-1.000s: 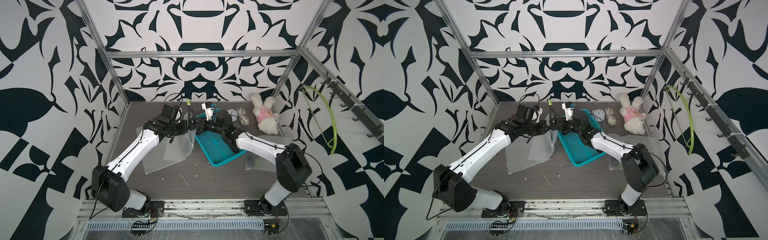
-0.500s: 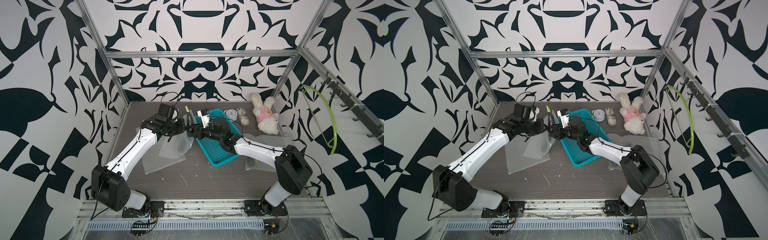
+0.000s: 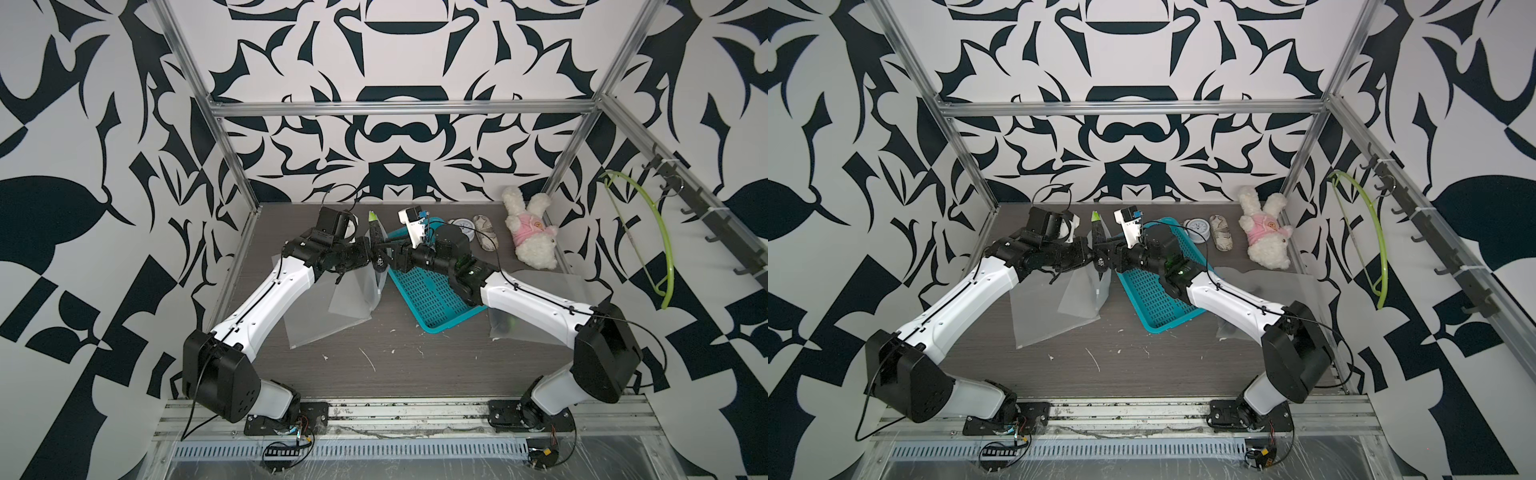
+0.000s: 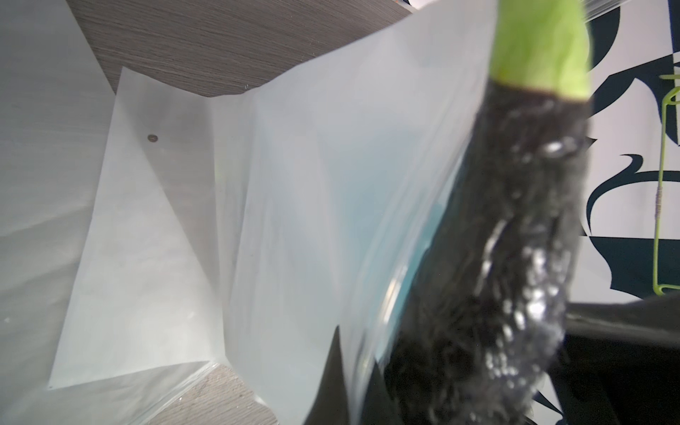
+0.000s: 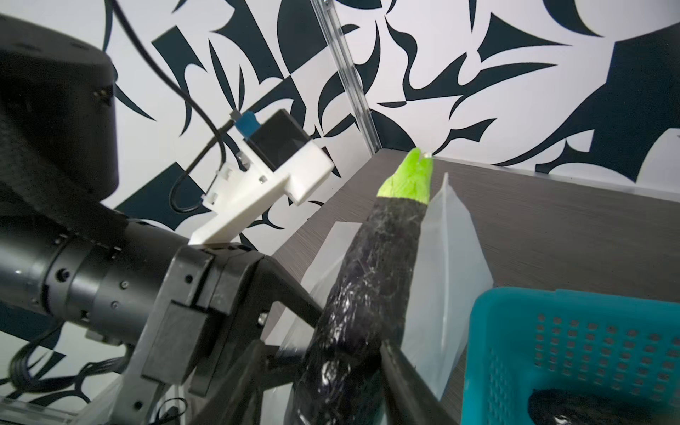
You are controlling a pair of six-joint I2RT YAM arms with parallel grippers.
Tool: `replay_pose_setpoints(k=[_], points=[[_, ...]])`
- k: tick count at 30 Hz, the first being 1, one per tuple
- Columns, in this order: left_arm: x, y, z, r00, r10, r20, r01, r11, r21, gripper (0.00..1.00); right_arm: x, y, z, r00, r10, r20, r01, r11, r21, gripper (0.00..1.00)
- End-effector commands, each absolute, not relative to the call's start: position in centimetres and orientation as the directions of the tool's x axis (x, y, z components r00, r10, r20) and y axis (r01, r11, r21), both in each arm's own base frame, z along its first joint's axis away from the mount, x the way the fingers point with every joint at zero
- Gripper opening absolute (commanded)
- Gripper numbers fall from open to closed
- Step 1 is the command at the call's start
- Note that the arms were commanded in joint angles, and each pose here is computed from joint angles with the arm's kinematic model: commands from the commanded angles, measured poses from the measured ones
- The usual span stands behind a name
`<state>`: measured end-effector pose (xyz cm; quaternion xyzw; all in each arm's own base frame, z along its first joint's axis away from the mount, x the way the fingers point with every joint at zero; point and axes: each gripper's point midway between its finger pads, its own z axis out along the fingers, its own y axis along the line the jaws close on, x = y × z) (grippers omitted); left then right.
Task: Place the eggplant in a zip-top bag and seal the zipper
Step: Place the eggplant in the zipper food storage bag.
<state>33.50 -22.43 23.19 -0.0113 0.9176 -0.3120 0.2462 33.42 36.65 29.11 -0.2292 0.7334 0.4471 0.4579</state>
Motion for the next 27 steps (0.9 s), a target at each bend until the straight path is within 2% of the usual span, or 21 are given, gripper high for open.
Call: replay_pose_setpoints(k=[1, 6, 21, 25, 27], points=[[33.5, -22.4, 24.5, -0.861, -0.163, -0.481, 0.172, 0.798, -0.578, 0.0, 33.5, 37.1, 29.9, -0.474, 0.052, -0.879, -0.753, 0.493, 0.435, 0.46], [33.5, -22.3, 24.7, -0.858, -0.166, -0.487, 0.171, 0.801, -0.574, 0.0, 33.7, 37.1, 28.4, -0.523, 0.008, -0.853, -0.726, 0.521, 0.45, 0.32], [34.1, -21.5, 25.6, -0.842, -0.196, -0.502, 0.146, 0.814, -0.562, 0.0, 34.0, 36.5, 25.9, -0.607, -0.045, -0.794, -0.654, 0.595, 0.467, 0.31], [34.2, -21.6, 25.8, -0.841, -0.204, -0.5, 0.147, 0.805, -0.575, 0.0, 33.3, 36.3, 27.1, -0.594, 0.054, -0.803, -0.657, 0.544, 0.522, 0.31], [34.2, -21.7, 25.9, -0.842, -0.201, -0.501, 0.154, 0.8, -0.58, 0.0, 33.1, 36.6, 26.9, -0.606, 0.048, -0.794, -0.657, 0.533, 0.533, 0.31]])
